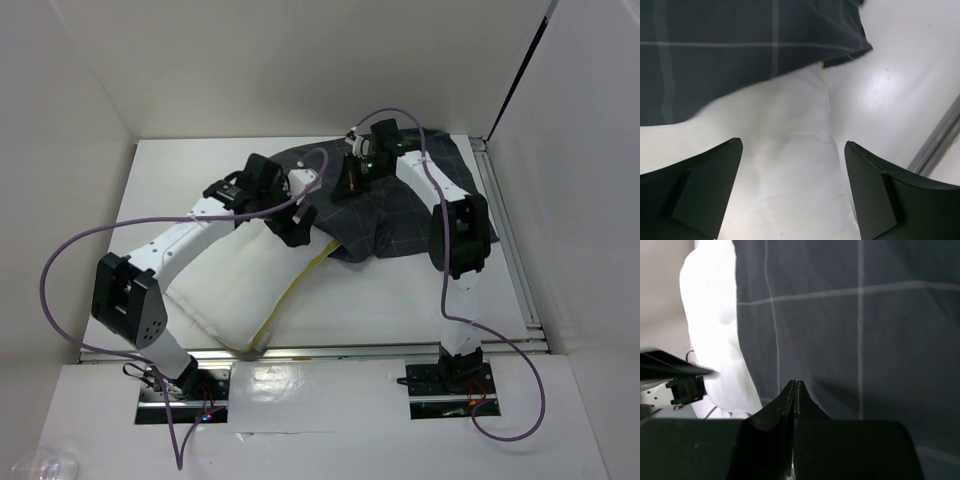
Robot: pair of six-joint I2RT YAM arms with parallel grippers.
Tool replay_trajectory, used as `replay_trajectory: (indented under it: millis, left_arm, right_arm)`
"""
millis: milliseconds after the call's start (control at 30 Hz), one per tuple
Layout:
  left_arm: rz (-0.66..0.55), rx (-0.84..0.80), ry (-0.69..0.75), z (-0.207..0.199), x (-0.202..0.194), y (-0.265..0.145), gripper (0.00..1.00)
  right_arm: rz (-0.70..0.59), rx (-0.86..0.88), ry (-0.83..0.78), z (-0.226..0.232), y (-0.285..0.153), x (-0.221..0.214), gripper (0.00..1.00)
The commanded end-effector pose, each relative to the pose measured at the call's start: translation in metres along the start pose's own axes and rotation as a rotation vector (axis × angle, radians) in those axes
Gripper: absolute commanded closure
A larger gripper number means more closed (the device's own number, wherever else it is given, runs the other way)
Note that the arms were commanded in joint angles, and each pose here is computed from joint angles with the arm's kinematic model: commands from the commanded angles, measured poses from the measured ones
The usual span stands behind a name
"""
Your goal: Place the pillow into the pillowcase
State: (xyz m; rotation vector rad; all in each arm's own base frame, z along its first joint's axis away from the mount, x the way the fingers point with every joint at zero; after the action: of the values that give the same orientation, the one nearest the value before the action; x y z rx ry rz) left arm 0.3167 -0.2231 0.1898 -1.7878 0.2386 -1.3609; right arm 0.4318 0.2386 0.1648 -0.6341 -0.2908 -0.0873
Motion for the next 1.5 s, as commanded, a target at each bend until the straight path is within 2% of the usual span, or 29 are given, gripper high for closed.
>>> replay_trajectory:
  millis: [0,33,67,100,133,167,267,533,800,867,1000,1167,1233,1267,1300,1367,1467]
  left_arm:
    - [-0.107,0.138,0.003,0.022,0.038,-0.049,0.01]
    - [-0.117,0.179,-0.006,0.033,0.043,-0.060,0.00]
    - [-0.073,0.221,-0.028,0.041,0.036,-0.061,0.00]
    - [-0.061,0.250,-0.039,0.048,0.033,-0.066,0.00]
    - [-0.040,0.288,-0.068,0.062,0.025,-0.067,0.00]
    - [-0.011,0.350,-0.106,0.073,0.015,-0.070,0.00]
    - [0.043,0.457,-0.234,0.103,-0.017,-0.075,0.00]
    - [0.150,0.626,-0.474,0.165,-0.070,-0.087,0.00]
    - [0.277,0.551,-0.584,0.194,-0.115,-0.067,0.00]
    - [0.243,0.461,-0.607,0.196,-0.122,-0.062,0.00]
    - [0.252,0.282,-0.668,0.193,-0.141,-0.035,0.03]
    - [0.207,0.119,-0.676,0.186,-0.147,-0.019,0.19]
    - [0.188,0.075,-0.668,0.187,-0.143,-0.015,0.51]
    - [0.207,0.040,-0.682,0.183,-0.148,-0.010,0.95]
    - [0.207,0.040,-0.682,0.183,-0.148,-0.010,1.00]
    - [0.201,0.043,-0.662,0.184,-0.146,-0.013,1.00]
    - [0.149,0.171,-0.553,0.193,-0.131,-0.036,1.00]
  right_arm:
    - [-0.024,0.006,-0.097,0.037,-0.028,-0.008,1.00]
    - [-0.025,0.006,-0.108,0.038,-0.030,-0.010,1.00]
    - [-0.025,0.006,-0.117,0.038,-0.030,-0.010,0.96]
    - [-0.028,0.007,-0.140,0.041,-0.034,-0.011,0.88]
    - [-0.045,0.004,-0.165,0.047,-0.040,-0.009,0.74]
    - [-0.045,0.003,-0.180,0.047,-0.042,-0.011,0.71]
    - [-0.051,0.052,-0.249,0.064,-0.049,-0.017,0.66]
    - [-0.120,0.049,-0.424,0.081,-0.060,-0.014,0.64]
    - [-0.116,0.064,-0.454,0.089,-0.056,-0.005,0.64]
    - [-0.121,0.066,-0.459,0.090,-0.054,0.001,0.64]
    - [-0.135,0.070,-0.474,0.093,-0.051,0.014,0.63]
    - [-0.166,0.072,-0.482,0.099,-0.046,0.040,0.62]
    - [-0.177,0.076,-0.482,0.101,-0.044,0.046,0.61]
    - [-0.186,0.079,-0.490,0.101,-0.041,0.052,0.61]
    - [-0.190,0.081,-0.486,0.102,-0.041,0.054,0.61]
    - [-0.205,0.087,-0.492,0.106,-0.041,0.060,0.58]
    - [-0.219,0.074,-0.475,0.102,-0.036,0.067,0.53]
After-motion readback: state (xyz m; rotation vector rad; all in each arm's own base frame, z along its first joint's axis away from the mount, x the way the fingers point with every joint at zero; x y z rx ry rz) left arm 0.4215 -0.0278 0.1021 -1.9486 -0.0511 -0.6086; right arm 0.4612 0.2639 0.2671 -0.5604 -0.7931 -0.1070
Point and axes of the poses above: each gripper's point midway between its finger pads, its own y axis out along the fingers, its own z axis along the line the jaws close on, x = y × z, the point moved 4 cm from there along -y, back along the fingers, and after that the axes turned 9 degrees about y, right-handed, at the moved point
